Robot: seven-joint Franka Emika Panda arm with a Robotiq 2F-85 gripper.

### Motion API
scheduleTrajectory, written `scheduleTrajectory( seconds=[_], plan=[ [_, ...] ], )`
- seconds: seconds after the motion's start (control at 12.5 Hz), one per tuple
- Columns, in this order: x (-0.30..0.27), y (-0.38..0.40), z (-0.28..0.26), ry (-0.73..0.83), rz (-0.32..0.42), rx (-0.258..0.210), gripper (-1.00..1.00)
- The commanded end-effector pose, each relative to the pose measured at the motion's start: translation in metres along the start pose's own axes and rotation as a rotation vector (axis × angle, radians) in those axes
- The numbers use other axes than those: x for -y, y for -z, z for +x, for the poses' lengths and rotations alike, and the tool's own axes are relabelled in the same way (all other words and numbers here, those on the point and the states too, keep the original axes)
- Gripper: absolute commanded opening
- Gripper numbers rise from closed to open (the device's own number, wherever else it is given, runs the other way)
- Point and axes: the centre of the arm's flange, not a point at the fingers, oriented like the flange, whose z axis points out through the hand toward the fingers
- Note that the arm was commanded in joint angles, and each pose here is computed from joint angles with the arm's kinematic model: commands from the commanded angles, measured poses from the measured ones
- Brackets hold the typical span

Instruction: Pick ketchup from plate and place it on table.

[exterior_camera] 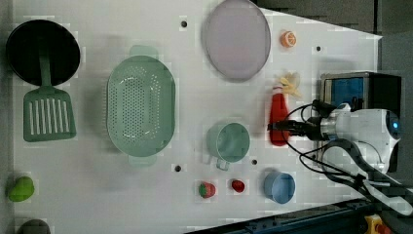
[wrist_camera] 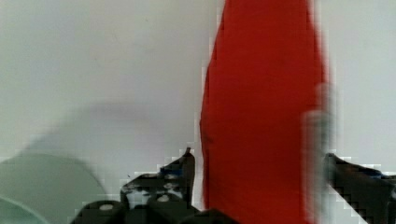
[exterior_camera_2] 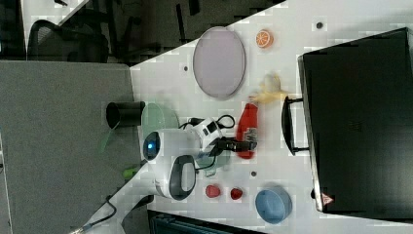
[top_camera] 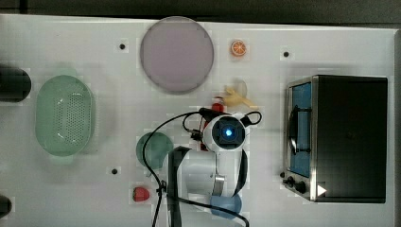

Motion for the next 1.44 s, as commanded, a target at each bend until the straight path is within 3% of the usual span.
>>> scheduleTrajectory(
  seconds=[0.08,0.32,0.56,0.64,0.96,1.12,1.36,1.44],
  plan=[
    [-0.001,0.030,0.013,-0.060,0.013,-0.088,1.00],
    [0.004,0.085,0.018,-0.195,0.026,-0.145,1.00],
    [0.011,0.178,0.015,-0.352,0.056,-0.235,1.00],
    [0.014,0.209,0.010,-0.410,0.061,-0.241,1.00],
    [0.016,0.312,-0.020,-0.617,0.044,-0.179,1.00],
    [0.018,0.353,-0.030,-0.625,0.029,-0.159,1.00],
    [0.019,0.371,-0.045,-0.625,-0.019,-0.066,1.00],
    [0.020,0.375,-0.044,-0.623,-0.011,-0.082,1.00]
  ],
)
